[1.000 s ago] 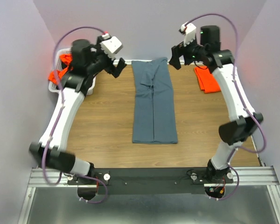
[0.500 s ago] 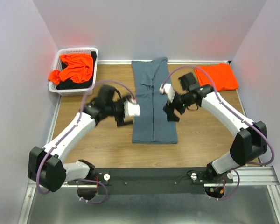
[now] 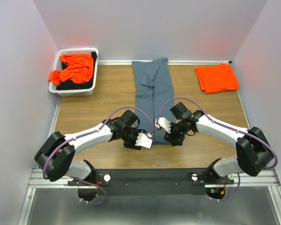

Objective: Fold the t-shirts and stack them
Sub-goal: Fold the tshirt

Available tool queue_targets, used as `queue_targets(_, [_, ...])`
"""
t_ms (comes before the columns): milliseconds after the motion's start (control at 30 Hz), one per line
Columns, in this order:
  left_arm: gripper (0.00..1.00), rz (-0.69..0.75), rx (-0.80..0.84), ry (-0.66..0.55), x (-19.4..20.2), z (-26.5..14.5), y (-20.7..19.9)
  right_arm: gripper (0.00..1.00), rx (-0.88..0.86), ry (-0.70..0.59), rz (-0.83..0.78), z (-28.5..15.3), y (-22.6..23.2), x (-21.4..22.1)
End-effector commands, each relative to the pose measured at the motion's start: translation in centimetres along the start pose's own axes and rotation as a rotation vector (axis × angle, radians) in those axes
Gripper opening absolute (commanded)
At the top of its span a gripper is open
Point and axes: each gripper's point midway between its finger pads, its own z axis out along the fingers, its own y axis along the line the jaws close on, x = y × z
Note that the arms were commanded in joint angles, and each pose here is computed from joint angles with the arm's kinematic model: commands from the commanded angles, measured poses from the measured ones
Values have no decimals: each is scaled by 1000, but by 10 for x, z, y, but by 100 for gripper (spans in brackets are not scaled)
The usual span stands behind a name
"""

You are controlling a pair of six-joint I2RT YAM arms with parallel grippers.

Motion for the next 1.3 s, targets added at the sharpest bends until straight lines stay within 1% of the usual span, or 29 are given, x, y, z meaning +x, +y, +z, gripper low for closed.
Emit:
queue_targets(0, [58,2,-49,22,6,6,11,64,67,-16,-75,10,-13,-4])
queue_targets(200, [58,-30,-64,65,20,15,13,64,82,29,-100,28,-11,14])
queue_targets(367, [58,-60,-45,118,34,21,7,63,96,78,-113,39,-11,31])
queue_targets(400, [58,-63,-42,127,37,22,7,62,93,94,-107,42,-9,38])
queue_targets(433, [57,-72,-34,143,41,24,4,58,104,99,-111,43,-11,40])
queue_targets(500, [55,-73,-19,154,44,26,0,53,104,113,-108,45,-9,46])
queue_targets(533, [52,-73,-17,157,45,27,-1,52,102,117,-110,45,-7,47])
queue_targets(600, [41,-78,-7,173,47,28,-4,46,101,121,-112,45,-5,49])
queue_targets(633, [32,-70,-7,174,45,29,-4,45,100,121,-119,45,-1,50])
queue_targets(700, [18,-56,-6,182,44,28,-4,38,99,123,-120,45,3,51])
queue_targets(733, [10,-50,4,184,42,27,-6,31,98,120,-122,44,7,49])
queue_targets(800, [4,-44,11,164,35,25,-7,23,91,118,-108,43,14,47])
queue_targets(833, [0,-41,23,156,32,23,-10,10,90,104,-117,42,18,42])
queue_targets(900, [0,-42,28,147,28,21,-12,1,86,100,-112,41,24,39])
queue_targets(967, [0,-35,26,133,21,17,-13,1,80,94,-109,39,33,37])
queue_targets(1100, [0,-3,44,98,8,11,-22,1,81,77,-100,29,34,26])
queue_targets(1267, [0,22,33,73,-1,-1,-33,0,-1,85,-100,13,50,19])
